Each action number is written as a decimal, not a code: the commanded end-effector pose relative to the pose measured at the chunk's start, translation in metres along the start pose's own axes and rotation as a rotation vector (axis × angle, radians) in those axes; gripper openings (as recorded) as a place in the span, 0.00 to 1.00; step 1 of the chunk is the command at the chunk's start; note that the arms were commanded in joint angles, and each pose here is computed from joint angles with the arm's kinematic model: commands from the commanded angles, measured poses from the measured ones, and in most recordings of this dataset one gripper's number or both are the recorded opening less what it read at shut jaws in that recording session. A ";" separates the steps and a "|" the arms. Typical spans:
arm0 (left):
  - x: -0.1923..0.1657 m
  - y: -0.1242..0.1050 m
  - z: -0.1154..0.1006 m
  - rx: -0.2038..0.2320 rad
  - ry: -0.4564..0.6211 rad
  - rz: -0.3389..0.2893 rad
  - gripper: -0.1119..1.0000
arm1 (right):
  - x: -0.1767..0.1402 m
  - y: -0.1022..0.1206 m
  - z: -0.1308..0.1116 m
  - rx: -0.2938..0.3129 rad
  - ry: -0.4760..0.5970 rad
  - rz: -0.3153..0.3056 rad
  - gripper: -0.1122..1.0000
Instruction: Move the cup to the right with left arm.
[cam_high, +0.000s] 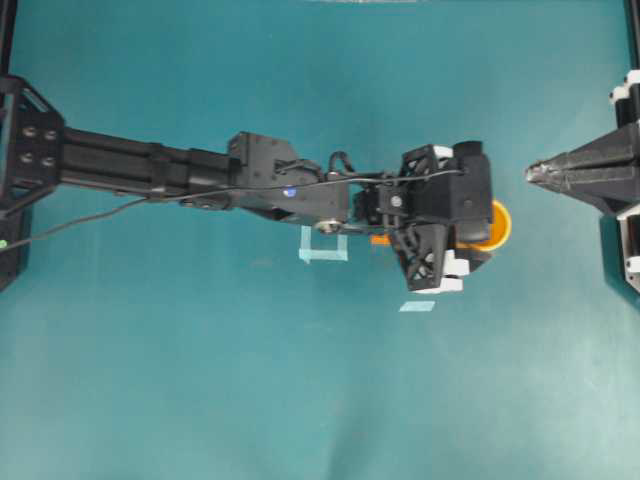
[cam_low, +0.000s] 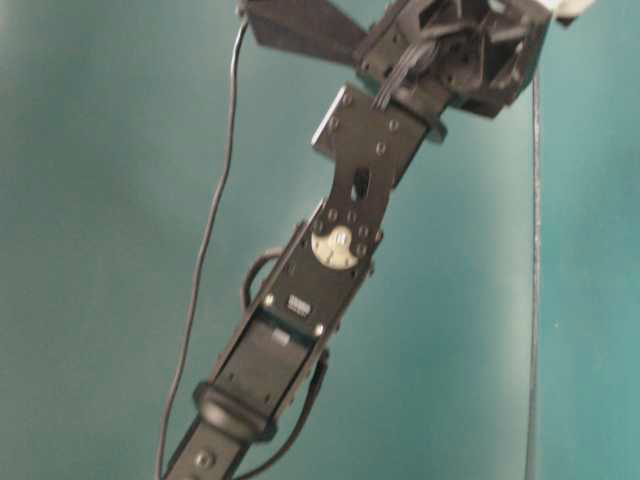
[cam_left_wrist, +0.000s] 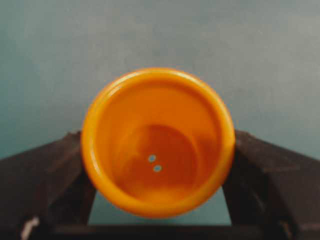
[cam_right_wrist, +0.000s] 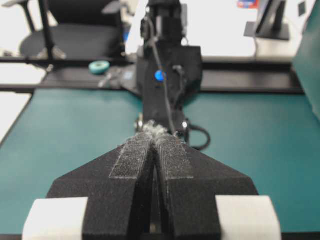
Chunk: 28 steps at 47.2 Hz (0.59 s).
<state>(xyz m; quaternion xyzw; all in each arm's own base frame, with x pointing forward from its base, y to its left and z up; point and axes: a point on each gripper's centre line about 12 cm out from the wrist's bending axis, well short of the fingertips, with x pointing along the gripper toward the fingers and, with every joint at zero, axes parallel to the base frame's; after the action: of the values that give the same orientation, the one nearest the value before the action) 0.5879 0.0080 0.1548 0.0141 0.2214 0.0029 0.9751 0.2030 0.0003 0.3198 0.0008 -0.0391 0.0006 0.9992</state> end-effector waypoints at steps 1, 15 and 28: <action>0.000 0.005 0.029 -0.001 -0.057 0.008 0.72 | 0.002 0.000 0.014 0.000 -0.035 0.001 0.09; 0.021 0.005 0.039 -0.002 -0.072 0.009 0.72 | 0.002 0.000 0.015 0.000 -0.038 0.001 0.09; 0.029 0.006 0.048 -0.002 -0.083 0.010 0.72 | 0.002 0.000 0.016 -0.001 -0.041 0.001 0.09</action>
<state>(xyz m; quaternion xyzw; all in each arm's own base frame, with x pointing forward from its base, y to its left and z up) 0.6304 0.0136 0.1567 0.0128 0.2095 0.0077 0.9777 0.2031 0.0003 0.3209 0.0000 -0.0399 0.0006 0.9992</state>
